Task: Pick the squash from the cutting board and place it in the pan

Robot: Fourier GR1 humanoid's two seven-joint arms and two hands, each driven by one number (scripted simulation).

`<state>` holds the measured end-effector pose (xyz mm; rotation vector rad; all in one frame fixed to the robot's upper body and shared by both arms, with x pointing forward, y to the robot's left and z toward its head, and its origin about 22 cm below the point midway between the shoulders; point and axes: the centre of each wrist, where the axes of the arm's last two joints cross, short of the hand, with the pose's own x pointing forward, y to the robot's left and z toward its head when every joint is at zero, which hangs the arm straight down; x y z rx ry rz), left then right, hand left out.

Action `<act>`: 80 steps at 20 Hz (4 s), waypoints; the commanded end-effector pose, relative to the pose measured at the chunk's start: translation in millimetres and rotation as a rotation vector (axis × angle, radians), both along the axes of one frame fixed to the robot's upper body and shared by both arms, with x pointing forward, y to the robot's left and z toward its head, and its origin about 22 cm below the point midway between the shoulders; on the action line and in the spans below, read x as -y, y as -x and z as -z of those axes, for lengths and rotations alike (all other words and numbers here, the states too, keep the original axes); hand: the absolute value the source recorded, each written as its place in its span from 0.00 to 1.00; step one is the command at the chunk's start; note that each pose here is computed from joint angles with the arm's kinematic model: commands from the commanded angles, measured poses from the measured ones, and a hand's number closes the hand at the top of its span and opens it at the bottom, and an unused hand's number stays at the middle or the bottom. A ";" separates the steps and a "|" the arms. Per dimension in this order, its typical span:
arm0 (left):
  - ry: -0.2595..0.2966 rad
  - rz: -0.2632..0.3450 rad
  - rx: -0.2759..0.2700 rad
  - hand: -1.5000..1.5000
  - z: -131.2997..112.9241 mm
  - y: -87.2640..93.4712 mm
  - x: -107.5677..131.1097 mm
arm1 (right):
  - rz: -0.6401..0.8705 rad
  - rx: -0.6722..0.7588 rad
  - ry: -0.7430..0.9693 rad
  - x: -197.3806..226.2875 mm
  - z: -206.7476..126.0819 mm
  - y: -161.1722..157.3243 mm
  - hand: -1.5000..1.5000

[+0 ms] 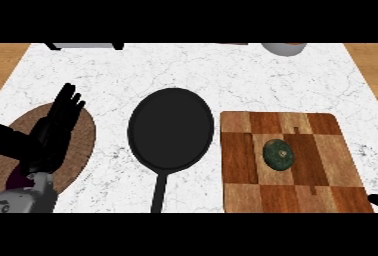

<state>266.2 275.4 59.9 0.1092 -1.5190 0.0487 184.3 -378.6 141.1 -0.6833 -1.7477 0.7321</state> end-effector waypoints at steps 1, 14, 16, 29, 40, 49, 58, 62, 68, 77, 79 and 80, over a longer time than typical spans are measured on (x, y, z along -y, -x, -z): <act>-0.013 -0.001 0.013 0.50 3.1 -4.1 -2.4 | -0.005 -0.098 0.184 -7.8 -25.0 -9.6 0.00; -0.010 0.040 0.007 0.50 -2.6 -17.1 26.2 | -0.060 -0.570 0.585 -84.6 -26.6 -38.6 0.00; -0.011 0.030 -0.010 0.50 6.5 -17.2 15.5 | -0.092 -0.597 0.598 -90.2 -12.8 -37.6 0.00; 0.011 0.022 -0.020 0.50 10.8 -3.4 5.4 | -0.003 -0.528 0.825 -172.2 -16.5 -30.3 0.00; 0.005 0.021 0.008 0.50 -6.6 -31.5 -3.4 | 0.011 -0.581 0.803 -195.0 -10.8 -60.8 0.00; -0.004 -0.005 0.006 0.50 -12.6 -16.2 9.9 | 0.054 -0.597 0.817 -161.2 39.9 -84.1 0.00; 0.005 0.013 0.007 0.50 -7.8 8.4 1.2 | 0.015 -0.640 0.835 -168.3 71.7 -87.9 0.00; -0.001 0.009 0.010 0.50 -13.4 -24.8 6.1 | 0.016 -0.622 0.804 -173.1 79.9 -92.6 0.00; 0.014 0.022 -0.004 0.50 12.8 -5.6 13.6 | -0.004 -0.641 0.771 -155.6 73.8 -113.8 0.00; 0.004 0.015 0.004 0.50 2.3 -10.1 20.6 | -0.105 -0.570 0.788 -195.6 125.3 -119.6 1.00; 0.001 0.008 -0.004 0.50 -1.4 -8.9 1.6 | -0.116 -0.568 0.775 -157.0 127.9 -105.0 1.00; 0.005 0.012 -0.014 0.50 -5.2 -16.2 16.6 | -0.102 -0.571 0.768 -167.1 137.9 -120.6 1.00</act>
